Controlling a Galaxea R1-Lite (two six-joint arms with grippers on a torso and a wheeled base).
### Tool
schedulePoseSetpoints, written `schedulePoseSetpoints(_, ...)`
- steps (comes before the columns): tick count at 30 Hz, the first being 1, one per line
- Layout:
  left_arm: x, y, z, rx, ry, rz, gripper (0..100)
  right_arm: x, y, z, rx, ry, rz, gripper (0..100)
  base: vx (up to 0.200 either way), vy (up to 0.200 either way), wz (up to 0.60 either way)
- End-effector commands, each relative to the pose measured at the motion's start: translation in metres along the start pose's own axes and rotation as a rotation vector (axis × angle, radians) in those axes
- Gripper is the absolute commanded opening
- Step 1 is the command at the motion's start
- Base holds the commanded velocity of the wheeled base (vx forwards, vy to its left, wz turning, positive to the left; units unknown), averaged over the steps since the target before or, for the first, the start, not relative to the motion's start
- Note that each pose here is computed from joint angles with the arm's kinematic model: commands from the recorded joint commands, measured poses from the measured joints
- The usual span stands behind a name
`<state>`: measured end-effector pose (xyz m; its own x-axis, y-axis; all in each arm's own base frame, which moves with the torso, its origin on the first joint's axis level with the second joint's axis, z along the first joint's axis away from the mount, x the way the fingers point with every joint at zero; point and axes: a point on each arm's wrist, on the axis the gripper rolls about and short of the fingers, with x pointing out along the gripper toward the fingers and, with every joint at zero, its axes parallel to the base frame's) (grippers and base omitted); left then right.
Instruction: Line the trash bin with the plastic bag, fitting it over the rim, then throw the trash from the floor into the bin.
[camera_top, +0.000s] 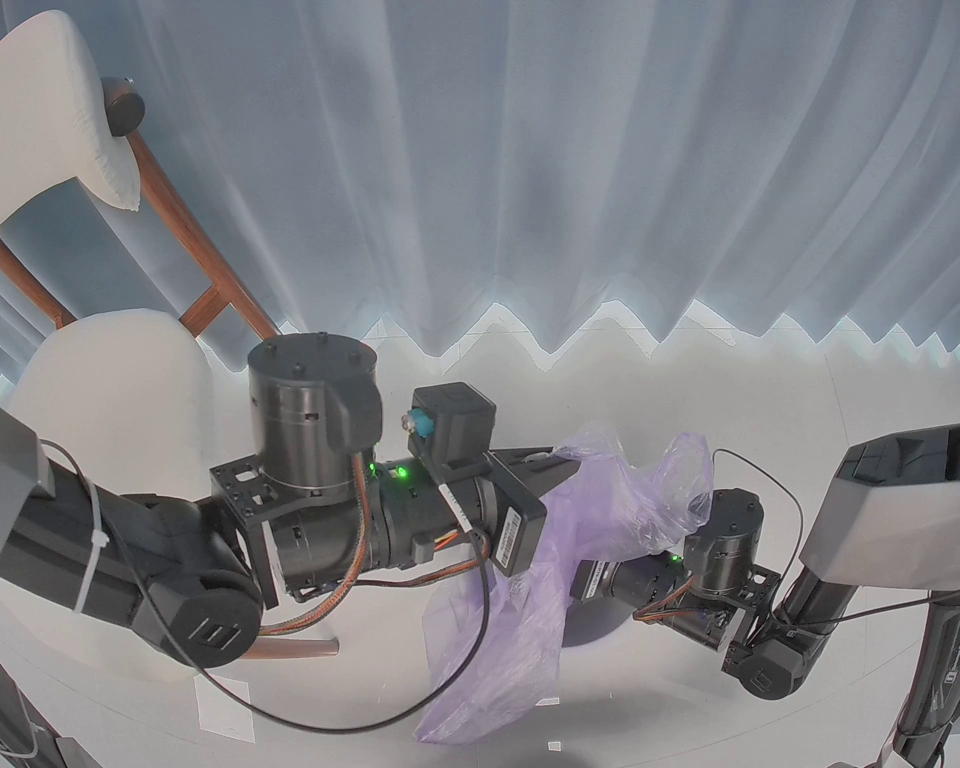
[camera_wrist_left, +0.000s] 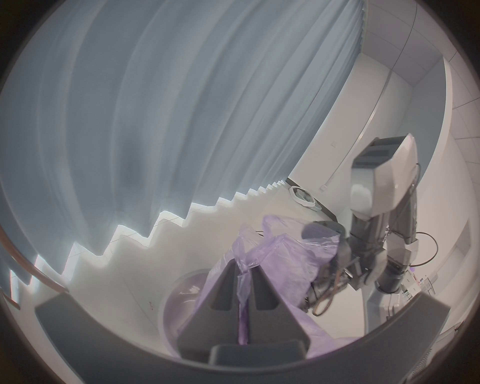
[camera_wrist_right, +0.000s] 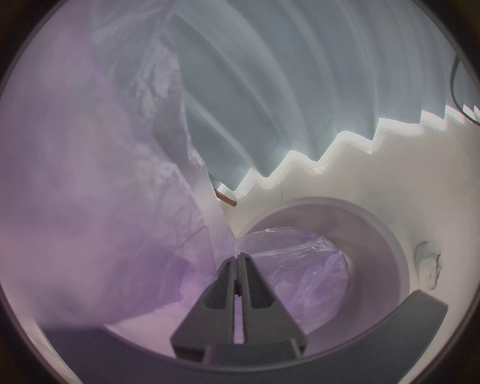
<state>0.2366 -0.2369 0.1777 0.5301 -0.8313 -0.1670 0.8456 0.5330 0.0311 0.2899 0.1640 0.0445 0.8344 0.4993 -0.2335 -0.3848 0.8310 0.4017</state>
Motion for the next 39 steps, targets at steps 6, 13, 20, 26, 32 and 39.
schedulePoseSetpoints(6, 0.023, 0.014, -0.002, 0.002, -0.005, 0.027, 0, -0.007, -0.043, 0.017, 0.036, -0.044, -0.144, 0, 0.0, 0.0, 0.0)
schedulePoseSetpoints(13, 0.025, 0.011, -0.003, 0.001, 0.006, 0.019, 0, -0.06, -0.071, 0.04, 0.003, -0.066, -0.202, 0, 0.0, 0.0, 0.0)
schedulePoseSetpoints(20, 0.027, 0.021, -0.005, -0.006, 0.011, 0.041, 0, -0.108, -0.068, 0.032, -0.014, -0.018, -0.231, 0, 0.0, 0.0, 0.0)
schedulePoseSetpoints(26, 0.034, 0.03, -0.007, -0.013, 0.01, 0.056, 0, -0.132, -0.049, 0.001, -0.004, 0.129, -0.189, 0, 0.0, 0.0, 0.0)
schedulePoseSetpoints(32, 0.038, 0.036, -0.005, -0.011, -0.002, 0.065, 0, -0.125, -0.018, -0.023, -0.034, 0.25, -0.052, 0, 0.0, 0.0, 0.0)
schedulePoseSetpoints(39, 0.038, 0.04, -0.004, -0.012, -0.006, 0.076, 0, -0.113, 0.018, -0.056, -0.018, 0.37, 0.101, 0, 0.0, 0.0, 0.0)
